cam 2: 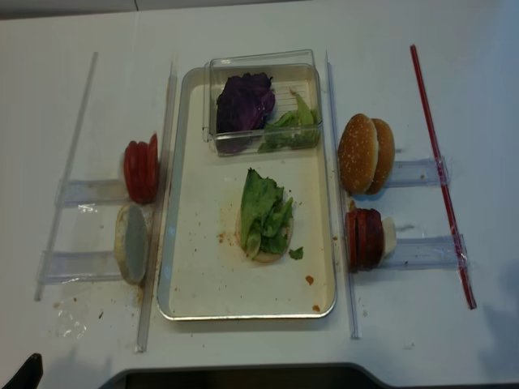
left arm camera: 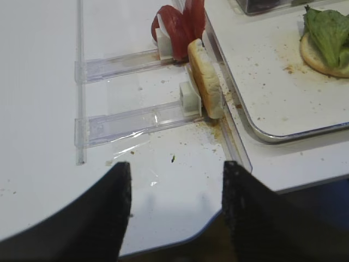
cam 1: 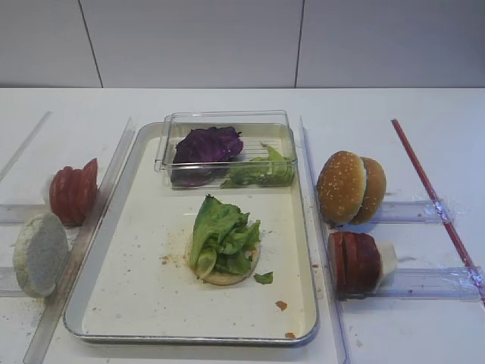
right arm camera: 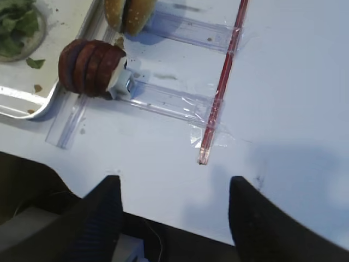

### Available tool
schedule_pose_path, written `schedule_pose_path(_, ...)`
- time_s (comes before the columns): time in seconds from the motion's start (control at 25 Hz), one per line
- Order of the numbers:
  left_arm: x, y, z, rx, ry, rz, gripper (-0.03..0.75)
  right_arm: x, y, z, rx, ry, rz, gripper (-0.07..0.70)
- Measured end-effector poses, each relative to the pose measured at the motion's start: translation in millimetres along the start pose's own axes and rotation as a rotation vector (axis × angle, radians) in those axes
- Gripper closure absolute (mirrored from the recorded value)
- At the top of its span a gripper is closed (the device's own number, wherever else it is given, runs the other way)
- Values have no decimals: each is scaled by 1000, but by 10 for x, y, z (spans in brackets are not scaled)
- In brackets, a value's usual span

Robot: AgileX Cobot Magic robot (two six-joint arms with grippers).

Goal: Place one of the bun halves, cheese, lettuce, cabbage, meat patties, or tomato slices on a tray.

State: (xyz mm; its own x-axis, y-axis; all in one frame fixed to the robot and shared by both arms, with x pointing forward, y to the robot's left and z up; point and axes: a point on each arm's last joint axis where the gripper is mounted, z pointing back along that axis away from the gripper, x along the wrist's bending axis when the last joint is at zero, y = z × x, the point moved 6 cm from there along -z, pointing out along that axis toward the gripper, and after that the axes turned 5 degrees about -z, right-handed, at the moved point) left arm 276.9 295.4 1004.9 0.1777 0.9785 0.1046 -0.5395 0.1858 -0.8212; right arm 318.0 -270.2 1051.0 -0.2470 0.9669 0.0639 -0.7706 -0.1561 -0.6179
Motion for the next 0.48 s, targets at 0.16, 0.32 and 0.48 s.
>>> schedule_pose_path(0.16, 0, 0, 0, 0, 0, 0, 357, -24, 162, 20, -44, 15, 40, 175)
schedule_pose_path(0.32, 0, 0, 0, 0, 0, 0, 357, -26, 319, 61, -112, 17, 51, 175)
schedule_pose_path(0.48, 0, 0, 0, 0, 0, 0, 357, -27, 467, 89, -181, 17, 55, 175)
